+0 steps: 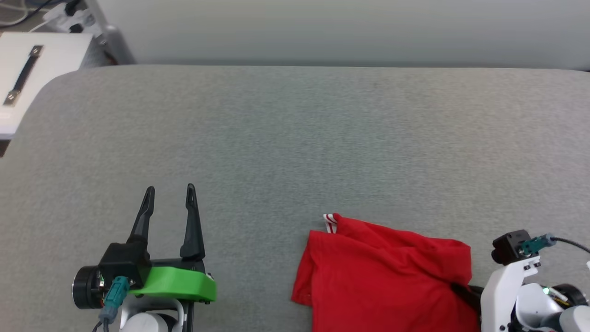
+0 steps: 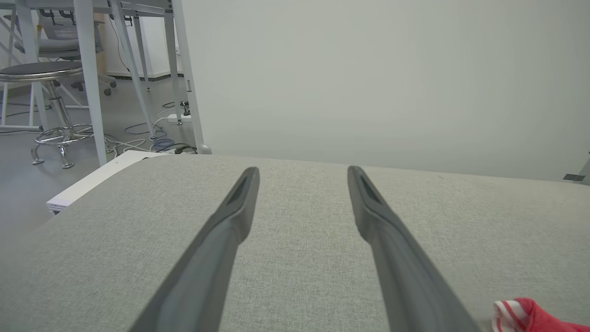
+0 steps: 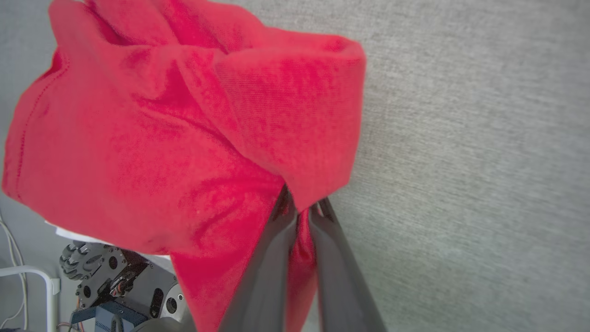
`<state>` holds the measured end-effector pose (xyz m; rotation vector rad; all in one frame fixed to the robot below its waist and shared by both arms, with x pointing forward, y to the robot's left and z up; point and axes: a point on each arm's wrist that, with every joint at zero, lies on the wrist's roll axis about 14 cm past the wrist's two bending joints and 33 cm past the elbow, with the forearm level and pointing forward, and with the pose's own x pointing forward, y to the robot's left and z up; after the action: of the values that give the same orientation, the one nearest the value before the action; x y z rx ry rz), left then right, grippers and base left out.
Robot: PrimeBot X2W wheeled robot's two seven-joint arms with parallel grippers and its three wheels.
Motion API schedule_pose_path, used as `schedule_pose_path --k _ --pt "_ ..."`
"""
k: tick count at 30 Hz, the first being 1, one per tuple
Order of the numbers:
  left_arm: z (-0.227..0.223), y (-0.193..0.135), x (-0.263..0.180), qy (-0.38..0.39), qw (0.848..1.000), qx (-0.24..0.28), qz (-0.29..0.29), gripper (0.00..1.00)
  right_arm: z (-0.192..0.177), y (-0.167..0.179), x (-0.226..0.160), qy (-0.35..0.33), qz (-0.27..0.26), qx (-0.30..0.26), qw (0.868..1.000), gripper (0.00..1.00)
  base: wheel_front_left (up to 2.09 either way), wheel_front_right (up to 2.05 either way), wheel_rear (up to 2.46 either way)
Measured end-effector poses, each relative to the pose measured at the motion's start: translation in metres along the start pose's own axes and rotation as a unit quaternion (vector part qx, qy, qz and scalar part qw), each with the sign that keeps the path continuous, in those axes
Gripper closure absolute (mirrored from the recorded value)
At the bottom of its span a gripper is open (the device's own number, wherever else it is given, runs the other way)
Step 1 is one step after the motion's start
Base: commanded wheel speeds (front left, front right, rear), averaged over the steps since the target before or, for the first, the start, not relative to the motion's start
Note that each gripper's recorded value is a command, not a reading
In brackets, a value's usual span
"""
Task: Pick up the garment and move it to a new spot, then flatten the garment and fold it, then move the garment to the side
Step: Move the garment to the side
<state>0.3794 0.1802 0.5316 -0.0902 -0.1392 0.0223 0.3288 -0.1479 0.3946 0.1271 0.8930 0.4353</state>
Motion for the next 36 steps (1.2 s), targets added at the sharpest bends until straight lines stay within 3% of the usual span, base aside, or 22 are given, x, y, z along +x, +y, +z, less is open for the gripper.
schedule_pose_path --k 7,16,26,36 --pt "0.002 -0.039 0.013 -0.009 0.998 -0.016 -0.058 0.0 0.022 -0.041 -0.036 -0.032 -0.066 -0.009 0.997 1.0 0.0 0.0 0.0" --pt "0.006 -0.097 0.04 -0.028 0.989 -0.037 -0.139 0.0 0.047 -0.106 -0.076 -0.066 -0.157 0.02 0.985 1.0 0.0 0.0 0.0" --pt "-0.01 -0.141 0.08 -0.032 0.978 -0.04 -0.204 0.0 0.075 -0.209 -0.113 -0.086 -0.283 0.067 0.953 1.0 0.0 0.0 0.0" --pt "-0.033 -0.17 0.122 -0.046 0.965 -0.037 -0.255 0.0 0.088 -0.304 -0.15 -0.089 -0.408 0.09 0.904 1.0 0.0 0.0 0.0"
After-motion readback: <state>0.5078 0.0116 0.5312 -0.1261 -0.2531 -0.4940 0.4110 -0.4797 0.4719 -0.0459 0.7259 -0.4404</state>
